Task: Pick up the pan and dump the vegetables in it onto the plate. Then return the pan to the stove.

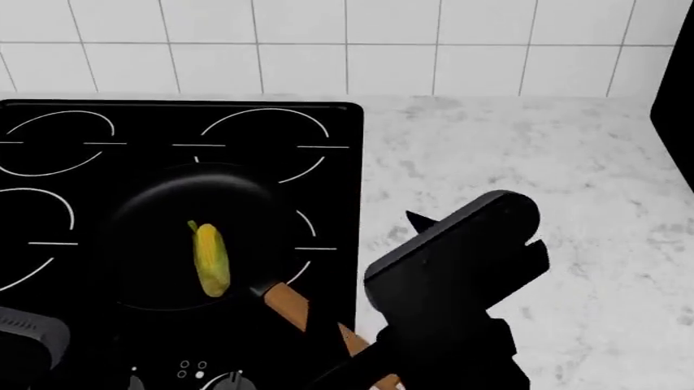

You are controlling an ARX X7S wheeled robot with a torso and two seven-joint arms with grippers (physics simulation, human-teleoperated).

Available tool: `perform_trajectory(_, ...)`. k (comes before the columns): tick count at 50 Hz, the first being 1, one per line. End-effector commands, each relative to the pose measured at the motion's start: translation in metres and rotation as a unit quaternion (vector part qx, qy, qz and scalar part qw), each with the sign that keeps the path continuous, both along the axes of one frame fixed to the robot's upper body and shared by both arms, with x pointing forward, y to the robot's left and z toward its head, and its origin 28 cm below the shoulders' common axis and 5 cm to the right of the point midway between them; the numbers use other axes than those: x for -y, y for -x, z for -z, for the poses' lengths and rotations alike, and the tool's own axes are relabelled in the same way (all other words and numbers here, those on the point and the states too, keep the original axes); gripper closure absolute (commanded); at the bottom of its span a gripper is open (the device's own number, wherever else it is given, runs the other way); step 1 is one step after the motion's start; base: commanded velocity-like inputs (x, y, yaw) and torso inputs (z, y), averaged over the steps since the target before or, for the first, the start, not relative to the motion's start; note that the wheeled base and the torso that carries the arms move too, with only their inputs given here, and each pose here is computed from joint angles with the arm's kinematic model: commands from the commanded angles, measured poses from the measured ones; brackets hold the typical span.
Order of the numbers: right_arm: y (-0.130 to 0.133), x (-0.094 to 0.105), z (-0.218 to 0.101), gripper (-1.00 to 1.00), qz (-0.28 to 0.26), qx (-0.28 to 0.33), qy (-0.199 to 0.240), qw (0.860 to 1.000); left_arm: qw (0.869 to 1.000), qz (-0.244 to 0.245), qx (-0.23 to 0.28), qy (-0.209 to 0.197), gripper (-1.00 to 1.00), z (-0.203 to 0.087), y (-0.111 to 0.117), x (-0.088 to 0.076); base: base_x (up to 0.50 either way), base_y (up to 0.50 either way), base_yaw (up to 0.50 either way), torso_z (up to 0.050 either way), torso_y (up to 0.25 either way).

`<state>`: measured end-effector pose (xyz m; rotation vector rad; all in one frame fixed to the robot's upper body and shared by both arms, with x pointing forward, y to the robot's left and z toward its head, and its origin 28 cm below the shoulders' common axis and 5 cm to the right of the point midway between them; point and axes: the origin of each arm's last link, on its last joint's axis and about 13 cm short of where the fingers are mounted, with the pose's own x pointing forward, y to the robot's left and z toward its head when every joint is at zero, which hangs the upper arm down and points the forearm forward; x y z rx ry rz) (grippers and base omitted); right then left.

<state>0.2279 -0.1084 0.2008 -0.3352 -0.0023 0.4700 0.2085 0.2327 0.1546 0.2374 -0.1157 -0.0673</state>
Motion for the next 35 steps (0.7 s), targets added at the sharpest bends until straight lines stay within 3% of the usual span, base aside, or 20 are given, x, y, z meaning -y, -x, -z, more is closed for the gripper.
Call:
perform_trajectory(1, -0.01, 0.006, -0.007, -1.0, -0.045, -0.077, -0.009, 0.996, 1.0, -0.012, -0.018, 0.015, -1.0, 0.005, -0.006, -0.004, 0.0, 0.0, 0.0, 0.0, 0.0)
perform_trajectory(16, -0.026, 0.004, 0.008, -1.0, -0.063, -0.149, 0.009, 0.987, 1.0, -0.024, -0.007, 0.007, -1.0, -0.001, 0.002, -0.007, 0.0, 0.0, 0.0, 0.0, 0.0)
perform_trajectory(35, -0.063, -0.005, 0.005, -1.0, -0.084, -0.2, 0.078, 0.973, 1.0, -0.027, -0.01, 0.012, -1.0, 0.001, 0.002, -0.01, 0.0, 0.0, 0.0, 0.0, 0.0)
